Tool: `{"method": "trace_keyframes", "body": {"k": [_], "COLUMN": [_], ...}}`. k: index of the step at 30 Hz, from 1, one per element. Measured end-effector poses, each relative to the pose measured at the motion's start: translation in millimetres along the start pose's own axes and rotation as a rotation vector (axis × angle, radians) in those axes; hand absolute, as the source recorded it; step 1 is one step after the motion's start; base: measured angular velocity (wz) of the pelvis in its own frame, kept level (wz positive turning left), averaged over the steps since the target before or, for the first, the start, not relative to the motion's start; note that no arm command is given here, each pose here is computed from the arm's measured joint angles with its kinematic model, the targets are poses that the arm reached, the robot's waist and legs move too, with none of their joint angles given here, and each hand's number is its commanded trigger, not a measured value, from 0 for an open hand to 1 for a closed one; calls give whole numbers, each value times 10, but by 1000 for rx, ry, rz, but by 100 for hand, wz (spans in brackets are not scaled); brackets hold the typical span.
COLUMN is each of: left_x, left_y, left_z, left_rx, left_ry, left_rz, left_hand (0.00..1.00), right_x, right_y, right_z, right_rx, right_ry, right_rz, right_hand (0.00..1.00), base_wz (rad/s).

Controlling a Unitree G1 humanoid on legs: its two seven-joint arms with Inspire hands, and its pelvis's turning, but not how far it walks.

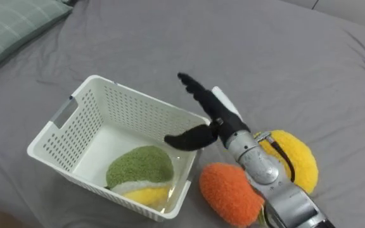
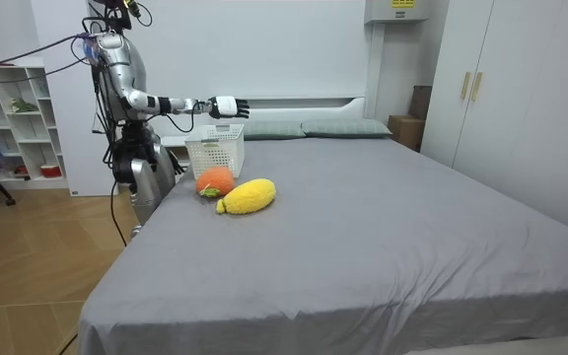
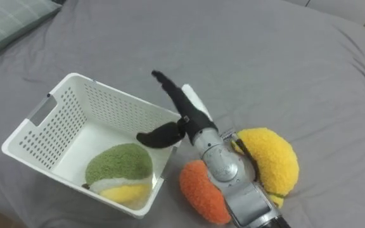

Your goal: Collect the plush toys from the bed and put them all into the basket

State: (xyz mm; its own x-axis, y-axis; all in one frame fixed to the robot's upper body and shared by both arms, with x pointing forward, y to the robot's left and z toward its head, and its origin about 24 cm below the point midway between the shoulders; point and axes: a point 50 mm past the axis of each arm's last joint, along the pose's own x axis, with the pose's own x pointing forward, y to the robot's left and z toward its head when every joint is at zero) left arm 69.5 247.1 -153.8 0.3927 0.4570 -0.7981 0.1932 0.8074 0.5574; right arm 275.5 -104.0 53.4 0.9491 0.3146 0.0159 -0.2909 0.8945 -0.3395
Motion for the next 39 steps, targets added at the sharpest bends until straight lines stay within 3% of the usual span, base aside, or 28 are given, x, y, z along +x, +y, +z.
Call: {"method": "trace_keyframes", "body": {"k": [12,19,32,39], "left_x": [-12,-54,-93,-101], "left_y": [-56,-91,-100,-110], "left_z": [-105,-238,-387,-405], "left_rx": [-36,-42,-32,-21], "left_ry": [60,98,142,146], "left_rz": [-21,-28,-31,-39], "left_hand": [0,0,0,0], "right_x": [-86,-312,-491,-512], "right_y": [-553,-751,-868,-907], "right_z": [231,-8,-617,-708], "right_rx": [109,88,106,95], "right_ry": [-129,-38,241,285], "right_rz": [-331,-425,-528,-567], "right_hand": [0,0,0,0], "base_wz": [-12,-7,-1,0]}}
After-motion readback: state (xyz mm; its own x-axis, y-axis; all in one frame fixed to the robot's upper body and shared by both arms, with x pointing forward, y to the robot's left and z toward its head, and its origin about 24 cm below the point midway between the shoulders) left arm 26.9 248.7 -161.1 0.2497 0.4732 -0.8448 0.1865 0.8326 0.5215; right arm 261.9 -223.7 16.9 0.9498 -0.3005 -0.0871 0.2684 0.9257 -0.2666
